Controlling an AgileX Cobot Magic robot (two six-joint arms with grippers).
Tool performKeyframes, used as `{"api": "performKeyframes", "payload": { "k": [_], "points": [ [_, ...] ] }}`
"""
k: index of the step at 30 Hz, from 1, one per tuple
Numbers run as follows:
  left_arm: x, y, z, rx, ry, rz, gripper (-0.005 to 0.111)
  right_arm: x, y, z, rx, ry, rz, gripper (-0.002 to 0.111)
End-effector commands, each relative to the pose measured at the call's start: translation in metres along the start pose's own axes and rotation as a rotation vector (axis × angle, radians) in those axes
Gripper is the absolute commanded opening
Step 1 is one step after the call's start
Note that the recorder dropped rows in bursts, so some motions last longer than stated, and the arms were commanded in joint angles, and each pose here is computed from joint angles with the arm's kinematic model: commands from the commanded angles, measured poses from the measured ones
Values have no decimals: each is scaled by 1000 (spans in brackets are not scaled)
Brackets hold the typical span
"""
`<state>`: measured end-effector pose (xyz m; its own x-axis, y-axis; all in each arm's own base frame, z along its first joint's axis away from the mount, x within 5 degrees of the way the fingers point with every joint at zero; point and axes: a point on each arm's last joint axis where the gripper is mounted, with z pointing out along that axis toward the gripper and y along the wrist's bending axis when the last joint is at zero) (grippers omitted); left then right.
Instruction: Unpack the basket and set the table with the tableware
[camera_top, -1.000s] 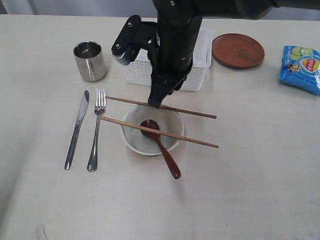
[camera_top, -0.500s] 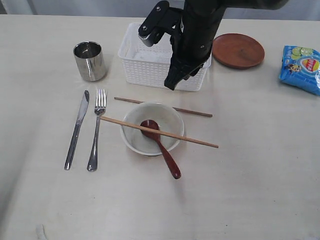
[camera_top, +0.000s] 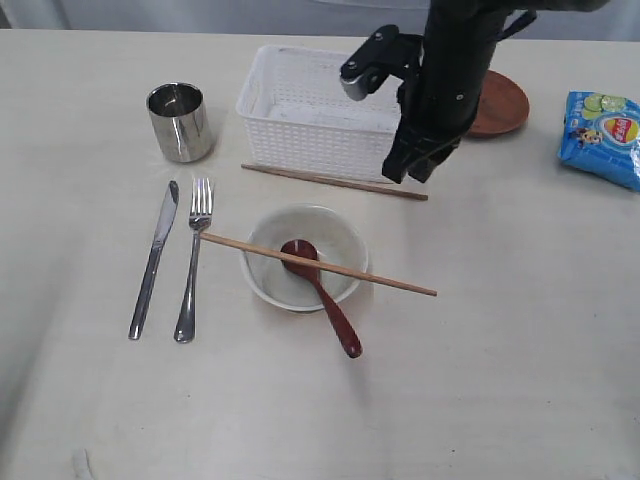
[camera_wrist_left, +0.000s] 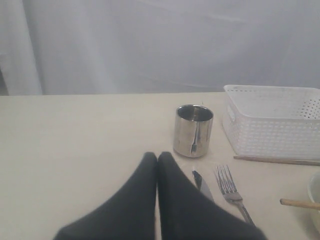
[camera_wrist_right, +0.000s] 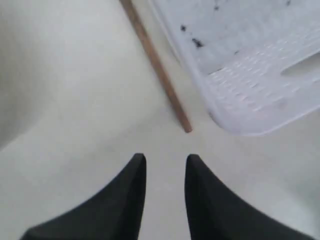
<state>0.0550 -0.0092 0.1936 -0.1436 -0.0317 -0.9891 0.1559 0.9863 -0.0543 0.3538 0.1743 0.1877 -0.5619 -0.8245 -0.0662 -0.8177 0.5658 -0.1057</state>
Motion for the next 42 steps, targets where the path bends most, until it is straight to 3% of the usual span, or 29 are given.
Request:
{"api": "performKeyframes", "payload": {
  "k": [1,8,17,24,32,35,40,42],
  "points": [
    [0,0,0,2,-11,-3,0,10,-8,14,-117,36,-57,27],
    [0,0,0,2,-11,-3,0,7,-13,34,-117,18,-202,27],
    [0,0,0,2,-11,-3,0,2,-16,61,-93,4,-235,28],
    [0,0,0,2,-11,-3,0,-3,-20,63,-46,-42,-239,45],
    [0,0,0,2,-11,-3,0,-3,-19,81,-64,-20,-239,46],
    [0,0,0,2,-11,-3,0,-2,-18,85,-70,-10,-241,37],
    [0,0,0,2,-11,-3,0,2,-20,84,-56,35,-274,-1],
    [0,0,0,2,-11,-3,0,3,-21,80,-47,50,-281,-1]
  ]
}}
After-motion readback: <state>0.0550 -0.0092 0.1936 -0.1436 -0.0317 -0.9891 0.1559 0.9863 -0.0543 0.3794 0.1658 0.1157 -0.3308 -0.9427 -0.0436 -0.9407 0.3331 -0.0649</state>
